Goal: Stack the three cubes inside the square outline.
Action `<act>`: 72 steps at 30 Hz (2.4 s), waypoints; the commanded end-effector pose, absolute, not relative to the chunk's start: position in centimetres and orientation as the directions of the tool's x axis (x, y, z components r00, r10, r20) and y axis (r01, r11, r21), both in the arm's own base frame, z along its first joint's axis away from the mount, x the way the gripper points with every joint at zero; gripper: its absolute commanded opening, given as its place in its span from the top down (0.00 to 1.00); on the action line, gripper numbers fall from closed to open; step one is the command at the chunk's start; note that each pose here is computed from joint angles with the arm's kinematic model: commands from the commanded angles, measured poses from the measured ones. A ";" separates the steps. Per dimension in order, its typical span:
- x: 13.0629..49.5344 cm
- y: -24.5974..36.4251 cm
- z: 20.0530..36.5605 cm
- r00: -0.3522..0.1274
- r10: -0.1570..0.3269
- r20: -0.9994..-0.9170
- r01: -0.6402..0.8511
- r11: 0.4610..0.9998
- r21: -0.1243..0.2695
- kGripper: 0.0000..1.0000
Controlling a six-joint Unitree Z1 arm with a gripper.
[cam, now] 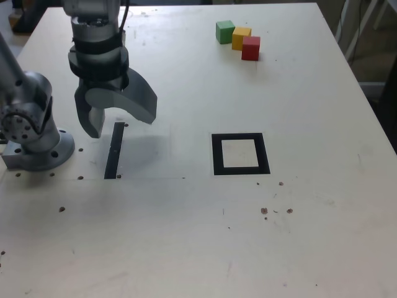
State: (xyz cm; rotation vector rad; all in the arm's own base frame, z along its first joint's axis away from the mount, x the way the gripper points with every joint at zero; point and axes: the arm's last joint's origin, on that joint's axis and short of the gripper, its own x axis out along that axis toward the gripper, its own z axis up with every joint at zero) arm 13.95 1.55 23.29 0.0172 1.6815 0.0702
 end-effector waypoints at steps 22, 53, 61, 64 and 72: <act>14.9 1.8 25.3 -0.112 0.082 -0.990 -0.016 0.996 0.084 0.01; 33.2 16.5 32.6 -0.032 0.113 -0.993 0.054 0.992 0.111 0.00; 35.3 21.4 30.5 -0.078 0.132 -0.988 0.020 0.991 0.131 0.01; 35.8 22.9 29.5 -0.089 0.138 -0.986 0.004 0.990 0.138 0.01; 37.7 25.6 26.8 -0.104 0.139 -0.985 0.004 0.990 0.140 0.02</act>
